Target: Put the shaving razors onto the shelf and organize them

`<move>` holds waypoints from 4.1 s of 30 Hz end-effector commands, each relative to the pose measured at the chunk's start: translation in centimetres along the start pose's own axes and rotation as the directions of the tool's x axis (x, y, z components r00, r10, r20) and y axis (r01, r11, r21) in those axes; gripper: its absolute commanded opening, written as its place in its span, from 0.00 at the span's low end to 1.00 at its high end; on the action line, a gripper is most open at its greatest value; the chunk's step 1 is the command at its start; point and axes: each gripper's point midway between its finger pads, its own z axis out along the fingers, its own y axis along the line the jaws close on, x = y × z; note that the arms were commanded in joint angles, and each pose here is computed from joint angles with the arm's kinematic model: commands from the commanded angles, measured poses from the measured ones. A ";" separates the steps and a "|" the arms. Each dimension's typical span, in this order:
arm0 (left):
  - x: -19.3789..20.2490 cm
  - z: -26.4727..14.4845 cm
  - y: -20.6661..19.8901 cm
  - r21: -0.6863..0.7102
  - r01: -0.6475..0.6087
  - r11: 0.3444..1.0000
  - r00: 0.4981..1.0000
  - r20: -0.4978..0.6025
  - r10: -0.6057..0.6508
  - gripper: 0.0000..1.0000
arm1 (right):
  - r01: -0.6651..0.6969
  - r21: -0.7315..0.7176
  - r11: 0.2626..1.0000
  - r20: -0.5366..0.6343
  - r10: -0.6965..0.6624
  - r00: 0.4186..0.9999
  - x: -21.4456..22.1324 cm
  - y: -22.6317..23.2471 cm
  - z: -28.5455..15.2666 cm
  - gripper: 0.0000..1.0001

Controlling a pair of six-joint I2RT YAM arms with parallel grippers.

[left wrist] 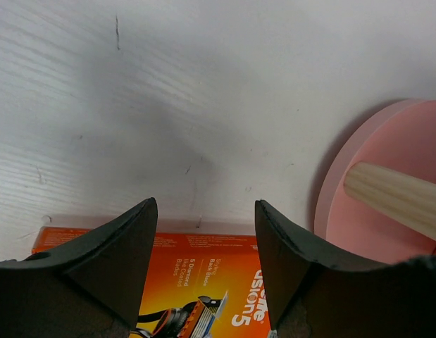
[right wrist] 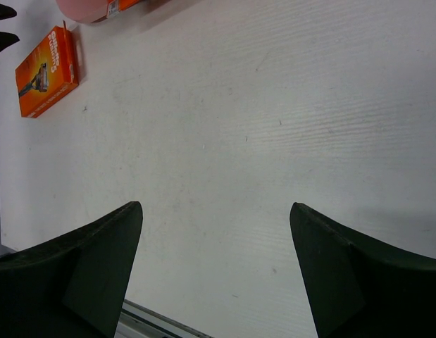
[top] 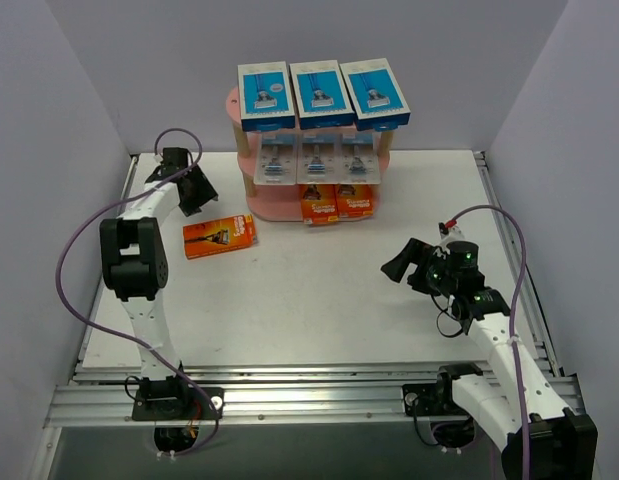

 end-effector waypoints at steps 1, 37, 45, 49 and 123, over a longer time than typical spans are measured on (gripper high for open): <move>1.0 0.2 -1.7 0.007 -0.050 0.999 0.999 -0.013 0.050 0.66 | 0.014 -0.002 1.000 -0.012 -0.014 1.000 0.5 -0.2 0.2 0.81; 18.4 -16.8 -6.1 0.395 -0.094 0.914 0.972 -0.164 0.171 0.72 | 0.014 -0.142 0.990 -0.065 -0.024 0.998 5.2 3.4 -0.9 0.70; 6.6 -29.3 -7.2 0.371 -0.360 0.856 0.912 0.332 0.240 0.95 | 0.028 -0.173 0.984 -0.091 -0.044 0.995 7.5 7.6 1.6 0.68; 4.5 -29.8 -3.4 0.213 -0.355 0.910 0.876 0.415 0.245 0.94 | 0.062 -0.176 0.982 -0.133 -0.086 0.987 9.5 10.8 3.4 0.68; 4.3 -32.3 0.7 0.159 -0.297 0.942 0.842 0.509 0.179 0.94 | -0.308 -0.258 0.916 -0.180 0.267 0.947 15.3 24.3 17.3 0.00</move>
